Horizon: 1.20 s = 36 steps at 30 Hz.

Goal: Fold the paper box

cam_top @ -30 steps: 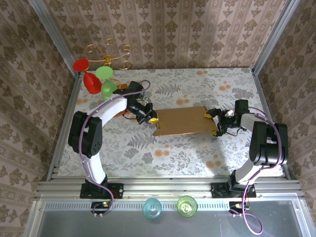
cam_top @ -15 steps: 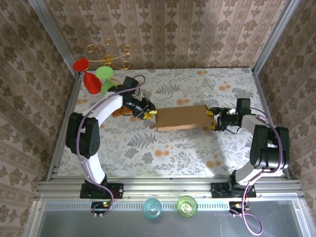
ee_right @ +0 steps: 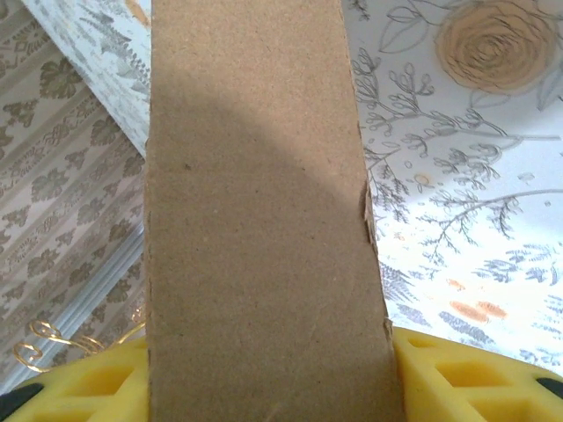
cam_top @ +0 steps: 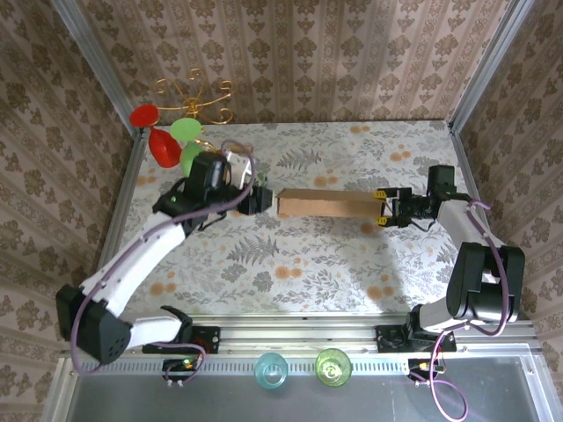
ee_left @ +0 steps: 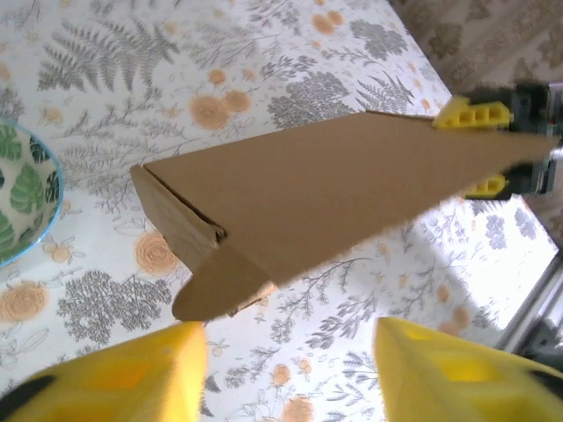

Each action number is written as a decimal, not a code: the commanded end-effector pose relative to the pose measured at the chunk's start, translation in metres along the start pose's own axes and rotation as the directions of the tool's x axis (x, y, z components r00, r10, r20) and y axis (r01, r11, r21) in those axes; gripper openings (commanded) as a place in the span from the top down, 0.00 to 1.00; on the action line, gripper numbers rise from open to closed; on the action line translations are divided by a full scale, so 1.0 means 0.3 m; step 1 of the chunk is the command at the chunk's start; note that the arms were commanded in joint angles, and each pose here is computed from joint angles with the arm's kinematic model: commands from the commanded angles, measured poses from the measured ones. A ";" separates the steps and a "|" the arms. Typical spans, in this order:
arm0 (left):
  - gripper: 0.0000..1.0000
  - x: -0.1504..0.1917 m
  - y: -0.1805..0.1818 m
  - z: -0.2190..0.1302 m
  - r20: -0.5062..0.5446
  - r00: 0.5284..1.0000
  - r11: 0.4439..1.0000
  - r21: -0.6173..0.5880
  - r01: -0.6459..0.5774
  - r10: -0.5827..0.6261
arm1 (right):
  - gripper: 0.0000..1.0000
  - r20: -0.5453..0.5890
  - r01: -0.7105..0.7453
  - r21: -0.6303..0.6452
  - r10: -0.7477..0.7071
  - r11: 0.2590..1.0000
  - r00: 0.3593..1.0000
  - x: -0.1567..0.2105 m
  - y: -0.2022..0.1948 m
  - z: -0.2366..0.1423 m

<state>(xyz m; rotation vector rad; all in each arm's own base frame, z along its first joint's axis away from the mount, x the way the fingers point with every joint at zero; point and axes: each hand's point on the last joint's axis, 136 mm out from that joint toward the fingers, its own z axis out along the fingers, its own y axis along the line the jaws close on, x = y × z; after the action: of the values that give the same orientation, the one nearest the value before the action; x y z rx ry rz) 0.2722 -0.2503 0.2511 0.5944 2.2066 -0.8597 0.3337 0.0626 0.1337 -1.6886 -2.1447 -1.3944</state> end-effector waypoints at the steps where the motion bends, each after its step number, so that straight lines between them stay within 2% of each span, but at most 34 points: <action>1: 0.41 -0.001 0.019 -0.005 0.103 0.964 0.969 -0.051 -0.240 0.244 | 0.44 0.001 -0.107 0.044 0.107 0.993 0.994 0.037 -0.025 -0.039; 8: 0.38 0.081 0.020 0.045 0.088 0.966 0.970 -0.002 -0.244 0.243 | 0.47 -0.007 -0.198 0.041 0.199 0.979 0.980 0.077 -0.061 -0.060; 12: 0.38 0.111 0.051 0.080 0.087 0.980 0.984 -0.008 -0.180 0.180 | 0.49 -0.004 -0.265 0.017 0.265 0.964 0.964 0.069 -0.088 -0.054; 23: 0.38 0.050 0.106 0.217 0.134 0.991 0.998 0.054 -0.017 0.010 | 0.50 -0.005 -0.317 0.019 0.317 0.948 0.948 0.044 -0.096 -0.041; 29: 0.37 -0.006 0.101 0.253 0.191 0.981 0.994 0.107 0.022 -0.042 | 0.50 -0.010 -0.323 0.007 0.323 0.946 0.946 0.031 -0.095 -0.033; 36: 0.37 -0.021 0.109 0.306 0.181 0.982 0.991 0.124 0.038 -0.060 | 0.51 -0.012 -0.336 0.006 0.336 0.942 0.942 0.023 -0.100 -0.026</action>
<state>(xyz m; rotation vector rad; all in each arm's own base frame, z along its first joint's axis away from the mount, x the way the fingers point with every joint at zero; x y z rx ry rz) 0.3254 -0.2861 0.1736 0.5033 2.0824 -0.9889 0.3046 0.0603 0.1249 -1.9357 -1.7978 -1.2863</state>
